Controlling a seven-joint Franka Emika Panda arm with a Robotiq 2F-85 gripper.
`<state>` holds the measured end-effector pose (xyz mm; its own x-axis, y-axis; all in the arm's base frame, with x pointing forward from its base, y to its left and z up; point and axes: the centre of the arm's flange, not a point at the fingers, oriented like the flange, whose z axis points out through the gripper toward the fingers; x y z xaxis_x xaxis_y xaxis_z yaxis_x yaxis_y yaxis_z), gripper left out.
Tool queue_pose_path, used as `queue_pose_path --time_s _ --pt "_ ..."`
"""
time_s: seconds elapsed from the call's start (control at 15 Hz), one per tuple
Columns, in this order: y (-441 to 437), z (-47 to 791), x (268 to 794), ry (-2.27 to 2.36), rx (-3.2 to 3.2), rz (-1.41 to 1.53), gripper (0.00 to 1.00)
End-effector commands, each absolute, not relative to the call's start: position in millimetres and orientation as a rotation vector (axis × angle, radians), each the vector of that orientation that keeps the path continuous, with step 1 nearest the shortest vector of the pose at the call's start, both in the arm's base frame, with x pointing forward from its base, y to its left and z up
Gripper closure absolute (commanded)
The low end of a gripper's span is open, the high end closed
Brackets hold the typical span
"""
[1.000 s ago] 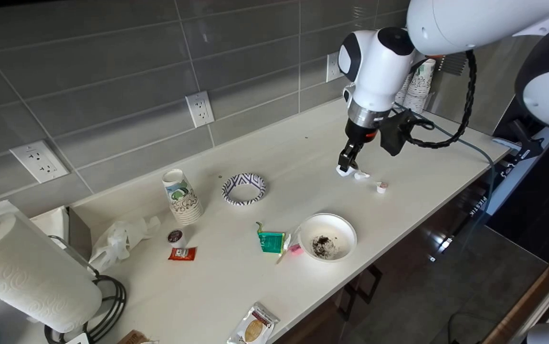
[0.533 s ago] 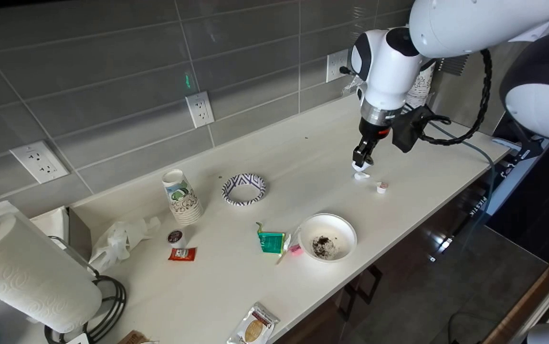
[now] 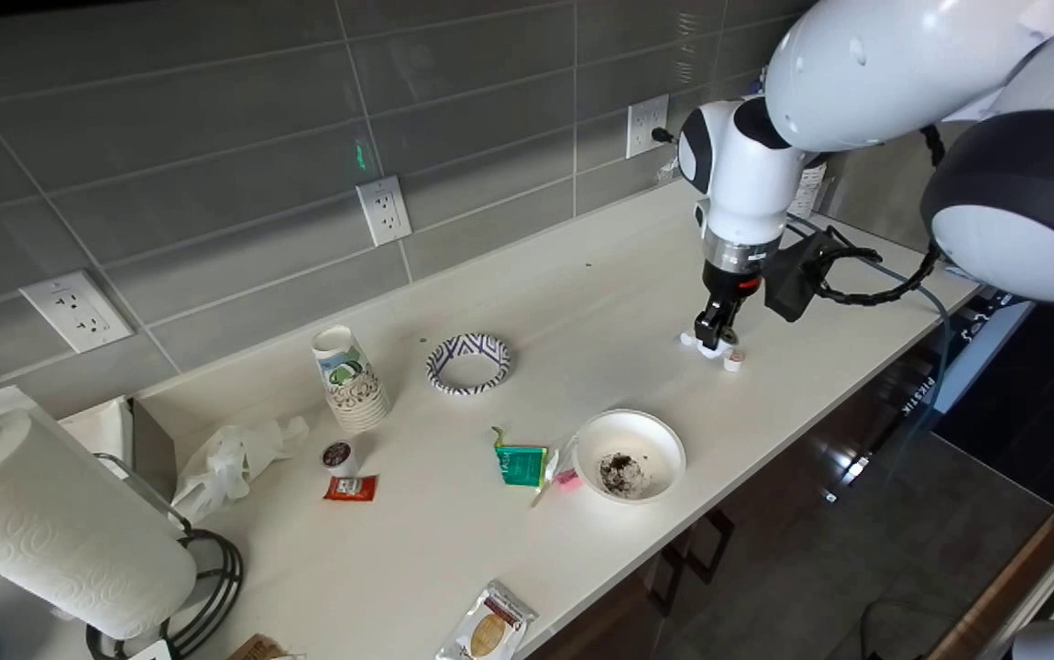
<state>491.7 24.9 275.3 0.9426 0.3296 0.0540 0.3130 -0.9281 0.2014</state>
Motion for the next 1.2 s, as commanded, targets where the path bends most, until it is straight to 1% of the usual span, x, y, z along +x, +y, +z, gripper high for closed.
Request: queue_pose_path --time_s 0.0,0.6,0.93,1.0,1.07,1.13 --pt "31 245 478 0.484 2.879 0.059 0.76" --pt "29 200 459 0.460 2.846 -0.071 0.76" --pt "25 184 453 0.409 2.830 -0.091 0.76" --pt "24 182 452 0.397 2.825 -0.087 0.71" --pt "23 178 453 0.367 2.825 -0.052 0.26" --pt "22 177 454 0.353 2.818 -0.032 0.25"
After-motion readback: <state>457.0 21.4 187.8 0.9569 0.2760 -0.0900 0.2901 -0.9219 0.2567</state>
